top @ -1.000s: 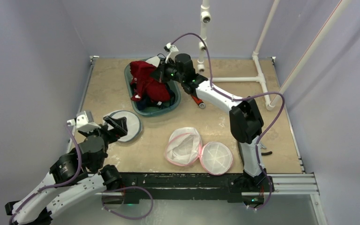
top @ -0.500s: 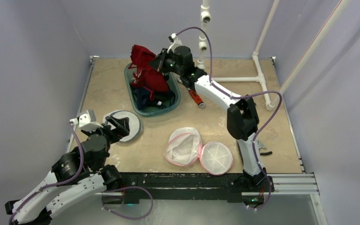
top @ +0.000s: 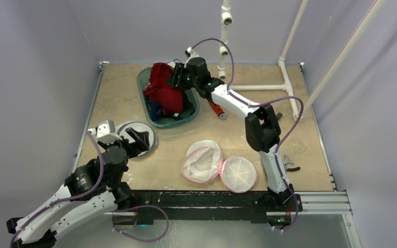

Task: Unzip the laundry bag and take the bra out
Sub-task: Place the bra in the bin, then close the laundry bag at the center of the board.

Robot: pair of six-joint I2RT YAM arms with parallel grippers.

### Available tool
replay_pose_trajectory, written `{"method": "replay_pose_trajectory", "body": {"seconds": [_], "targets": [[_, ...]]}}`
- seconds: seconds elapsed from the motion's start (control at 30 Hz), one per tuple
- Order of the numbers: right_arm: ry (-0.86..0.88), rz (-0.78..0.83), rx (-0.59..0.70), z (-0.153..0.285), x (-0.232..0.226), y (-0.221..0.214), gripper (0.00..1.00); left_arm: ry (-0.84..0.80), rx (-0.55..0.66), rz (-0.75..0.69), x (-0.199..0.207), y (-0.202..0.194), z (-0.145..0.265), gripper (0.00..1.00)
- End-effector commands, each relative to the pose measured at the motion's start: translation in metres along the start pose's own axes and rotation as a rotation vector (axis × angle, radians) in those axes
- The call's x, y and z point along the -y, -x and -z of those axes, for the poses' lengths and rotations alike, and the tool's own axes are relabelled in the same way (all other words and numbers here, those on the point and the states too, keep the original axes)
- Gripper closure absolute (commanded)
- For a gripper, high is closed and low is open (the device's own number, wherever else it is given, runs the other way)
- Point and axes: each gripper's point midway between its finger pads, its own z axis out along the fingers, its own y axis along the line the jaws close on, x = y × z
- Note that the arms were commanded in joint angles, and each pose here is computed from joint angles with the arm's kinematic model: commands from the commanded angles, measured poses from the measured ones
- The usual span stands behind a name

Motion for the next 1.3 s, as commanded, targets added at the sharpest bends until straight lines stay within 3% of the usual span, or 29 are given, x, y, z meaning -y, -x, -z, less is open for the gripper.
{"method": "replay_pose_trajectory", "body": {"seconds": [0.0, 0.37, 0.47, 0.53, 0.6, 0.73, 0.83, 0.97, 1.1, 1.17, 1.27], "targets": [[-0.036, 0.073, 0.098, 0.033, -0.014, 0.036, 0.4, -0.024, -0.003, 0.026, 0.01, -0.001, -0.003, 0.11], [-0.082, 0.211, 0.192, 0.076, -0.032, 0.058, 0.28, -0.029, -0.011, 0.009, 0.016, -0.004, -0.006, 0.11], [-0.035, 0.261, 0.221, 0.08, -0.05, 0.063, 0.37, -0.03, -0.02, 0.0, 0.019, -0.007, -0.009, 0.11], [0.026, 0.299, 0.216, 0.078, -0.064, 0.058, 0.57, -0.028, -0.019, -0.006, 0.02, -0.008, -0.01, 0.11], [0.082, 0.336, 0.196, 0.073, -0.079, 0.048, 0.67, -0.029, -0.009, -0.006, 0.023, -0.005, -0.011, 0.11], [0.089, 0.379, 0.194, 0.076, -0.091, 0.033, 0.67, -0.059, -0.017, -0.024, 0.033, -0.007, -0.014, 0.12], [0.044, 0.335, 0.273, 0.116, -0.085, 0.031, 0.54, -0.133, -0.072, -0.07, 0.052, -0.018, -0.015, 0.12], [-0.087, 0.246, 0.292, 0.186, -0.033, 0.0, 0.43, -0.389, -0.203, -0.181, 0.102, -0.047, -0.008, 0.15], [-0.326, 0.163, 0.35, 0.256, 0.032, -0.011, 0.39, -0.654, -0.406, -0.299, 0.15, -0.099, 0.007, 0.19], [-0.411, 0.114, 0.377, 0.291, 0.061, -0.015, 0.37, -0.687, -0.458, -0.394, 0.159, -0.124, 0.012, 0.13], [-0.541, 0.067, 0.382, 0.326, 0.108, -0.024, 0.35, -0.73, -0.423, -0.57, 0.186, -0.152, 0.035, 0.06]]}}
